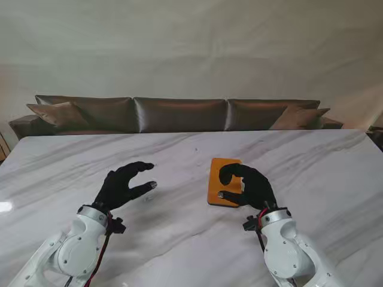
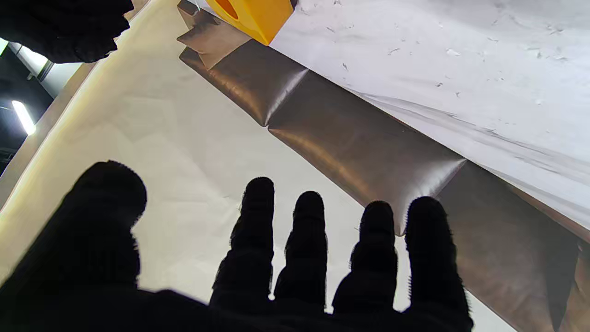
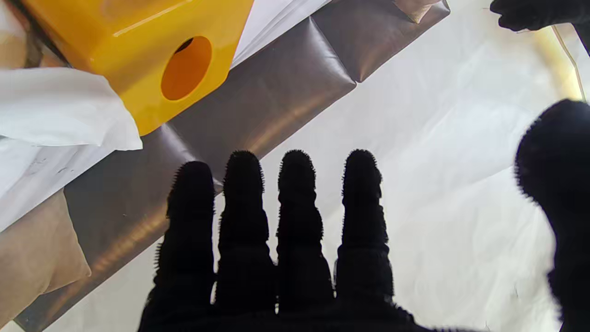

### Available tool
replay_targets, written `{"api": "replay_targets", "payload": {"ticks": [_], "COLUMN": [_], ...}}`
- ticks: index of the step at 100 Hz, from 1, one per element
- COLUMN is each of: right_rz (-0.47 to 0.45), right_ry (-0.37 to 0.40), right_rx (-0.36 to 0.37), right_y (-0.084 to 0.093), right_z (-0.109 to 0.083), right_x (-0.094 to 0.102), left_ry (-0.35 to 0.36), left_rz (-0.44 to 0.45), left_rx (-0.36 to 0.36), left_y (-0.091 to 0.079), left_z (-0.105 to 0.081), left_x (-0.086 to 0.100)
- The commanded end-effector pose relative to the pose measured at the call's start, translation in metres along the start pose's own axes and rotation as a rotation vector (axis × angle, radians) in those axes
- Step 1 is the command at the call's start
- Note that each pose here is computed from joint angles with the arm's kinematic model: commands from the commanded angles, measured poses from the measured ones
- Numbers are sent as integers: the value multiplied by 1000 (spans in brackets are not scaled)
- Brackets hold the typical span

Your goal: Refill a tissue box and feed the first sheet

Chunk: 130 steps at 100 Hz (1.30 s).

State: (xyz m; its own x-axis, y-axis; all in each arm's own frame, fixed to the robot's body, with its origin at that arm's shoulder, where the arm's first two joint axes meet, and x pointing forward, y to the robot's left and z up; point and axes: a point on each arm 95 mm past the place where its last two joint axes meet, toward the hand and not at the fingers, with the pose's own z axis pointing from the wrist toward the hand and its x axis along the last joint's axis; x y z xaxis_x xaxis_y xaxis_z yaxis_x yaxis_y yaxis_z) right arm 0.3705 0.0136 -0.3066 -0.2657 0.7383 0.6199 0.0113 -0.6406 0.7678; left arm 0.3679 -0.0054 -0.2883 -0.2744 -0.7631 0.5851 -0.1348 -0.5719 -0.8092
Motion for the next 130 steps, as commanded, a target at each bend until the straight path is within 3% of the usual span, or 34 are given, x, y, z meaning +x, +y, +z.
{"api": "replay_targets", "payload": {"ticks": [1, 34, 75, 95, 111, 130], "right_rz": [-4, -10, -97, -171, -178, -181], "right_ry": [-9, -6, -72, -140, -176, -225], "right_rx": [17, 11, -33, -47, -45, 29], "right_y": [-2, 3, 28, 36, 37, 30], "right_z": [2, 5, 10, 27, 49, 72], "right_x": [-3, -4, -11, -19, -23, -26], "left_ry": [2, 15, 14, 21, 12, -7], "left_rz": [-3, 5, -20, -35, -49, -59], "left_rx": [-19, -28, -39, -48, -58, -67], "left_y": [3, 5, 6, 9, 12, 12], "left_z": [2, 7, 23, 39, 47, 50], "left_x": [-1, 2, -2, -7, -14, -21]}}
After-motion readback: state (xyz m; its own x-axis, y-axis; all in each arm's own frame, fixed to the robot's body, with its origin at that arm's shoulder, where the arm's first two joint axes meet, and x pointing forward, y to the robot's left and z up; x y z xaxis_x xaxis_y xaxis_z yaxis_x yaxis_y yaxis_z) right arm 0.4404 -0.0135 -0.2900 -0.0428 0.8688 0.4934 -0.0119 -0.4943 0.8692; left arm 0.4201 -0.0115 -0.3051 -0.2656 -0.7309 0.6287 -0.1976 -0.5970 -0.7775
